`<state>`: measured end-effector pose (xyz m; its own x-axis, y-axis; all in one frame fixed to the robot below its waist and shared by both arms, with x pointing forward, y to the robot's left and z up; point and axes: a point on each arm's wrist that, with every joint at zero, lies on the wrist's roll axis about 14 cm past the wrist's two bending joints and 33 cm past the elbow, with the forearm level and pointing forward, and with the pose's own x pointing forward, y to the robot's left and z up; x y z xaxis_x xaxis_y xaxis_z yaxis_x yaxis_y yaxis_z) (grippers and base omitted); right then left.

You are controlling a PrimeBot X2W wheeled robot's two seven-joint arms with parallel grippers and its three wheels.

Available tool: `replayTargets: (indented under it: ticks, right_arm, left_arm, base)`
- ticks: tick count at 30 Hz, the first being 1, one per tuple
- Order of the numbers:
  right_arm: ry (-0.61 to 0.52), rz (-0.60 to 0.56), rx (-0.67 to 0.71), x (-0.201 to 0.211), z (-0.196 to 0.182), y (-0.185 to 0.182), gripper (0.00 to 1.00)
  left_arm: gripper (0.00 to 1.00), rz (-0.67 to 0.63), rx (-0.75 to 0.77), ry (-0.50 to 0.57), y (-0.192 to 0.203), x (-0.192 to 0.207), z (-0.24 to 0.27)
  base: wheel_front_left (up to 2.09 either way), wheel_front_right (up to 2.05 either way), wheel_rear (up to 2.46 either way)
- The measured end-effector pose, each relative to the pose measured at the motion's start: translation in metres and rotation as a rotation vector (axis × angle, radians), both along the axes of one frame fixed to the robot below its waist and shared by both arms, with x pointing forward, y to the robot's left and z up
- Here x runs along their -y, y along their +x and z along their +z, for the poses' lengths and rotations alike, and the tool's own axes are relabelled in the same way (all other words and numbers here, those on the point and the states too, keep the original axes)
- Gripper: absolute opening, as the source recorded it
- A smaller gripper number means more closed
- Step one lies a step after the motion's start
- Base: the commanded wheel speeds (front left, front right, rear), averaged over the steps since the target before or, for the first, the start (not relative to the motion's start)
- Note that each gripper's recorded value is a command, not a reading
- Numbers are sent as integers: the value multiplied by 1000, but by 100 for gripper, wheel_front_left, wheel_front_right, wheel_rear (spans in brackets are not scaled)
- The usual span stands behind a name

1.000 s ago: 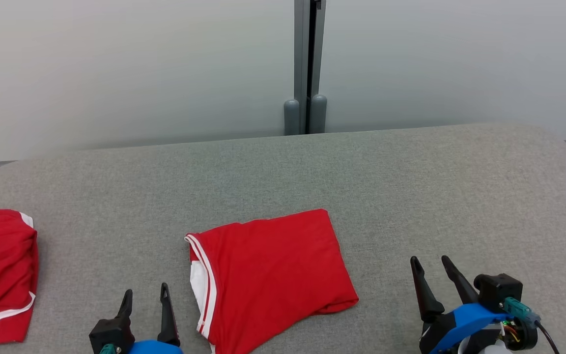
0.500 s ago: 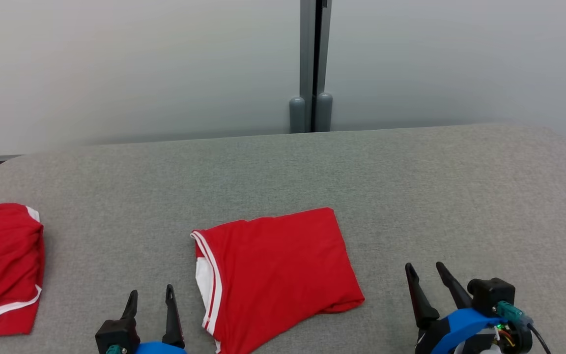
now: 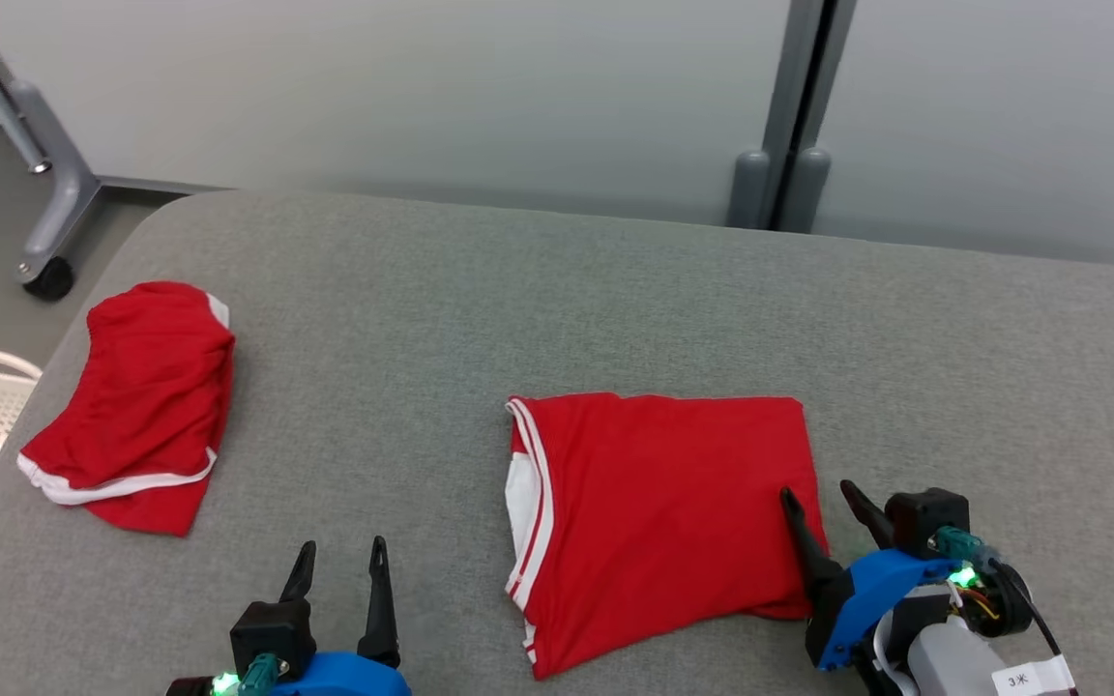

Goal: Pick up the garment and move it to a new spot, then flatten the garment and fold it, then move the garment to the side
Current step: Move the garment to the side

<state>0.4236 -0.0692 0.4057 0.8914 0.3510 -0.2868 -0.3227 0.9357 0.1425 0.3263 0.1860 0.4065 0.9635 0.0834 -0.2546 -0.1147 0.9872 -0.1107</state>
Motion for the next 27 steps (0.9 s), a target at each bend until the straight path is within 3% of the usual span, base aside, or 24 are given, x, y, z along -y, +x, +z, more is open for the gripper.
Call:
replayTargets:
  ticks: [8, 9, 10, 11, 19, 27]
  right_arm:
    - [-89, 55, -111, -12, -35, 10, 100]
    - [-86, 55, -122, -13, -37, 11, 80]
    - [-88, 59, -130, -14, -38, 12, 49]
    - [-93, 65, -136, -15, -40, 12, 0]
    - [-63, 39, -101, -10, -26, 22, 0]
    - [-67, -81, -20, 44, -5, 18, 0]
  left_arm:
    - [100, 79, -39, -4, -13, -21, -10]
    - [100, 85, -39, -10, -13, -22, -10]
    - [100, 87, -40, -13, -13, -22, -10]
    - [100, 86, -40, -14, -12, -21, -10]
    - [100, 14, -20, -18, 7, -3, -6]
    - [100, -157, -14, -43, 43, 50, -8]
  base:
    - [0, 0, 0]
    - [0, 0, 0]
    - [0, 0, 0]
    - [0, 0, 0]
    - [0, 0, 0]
    - [0, 0, 0]
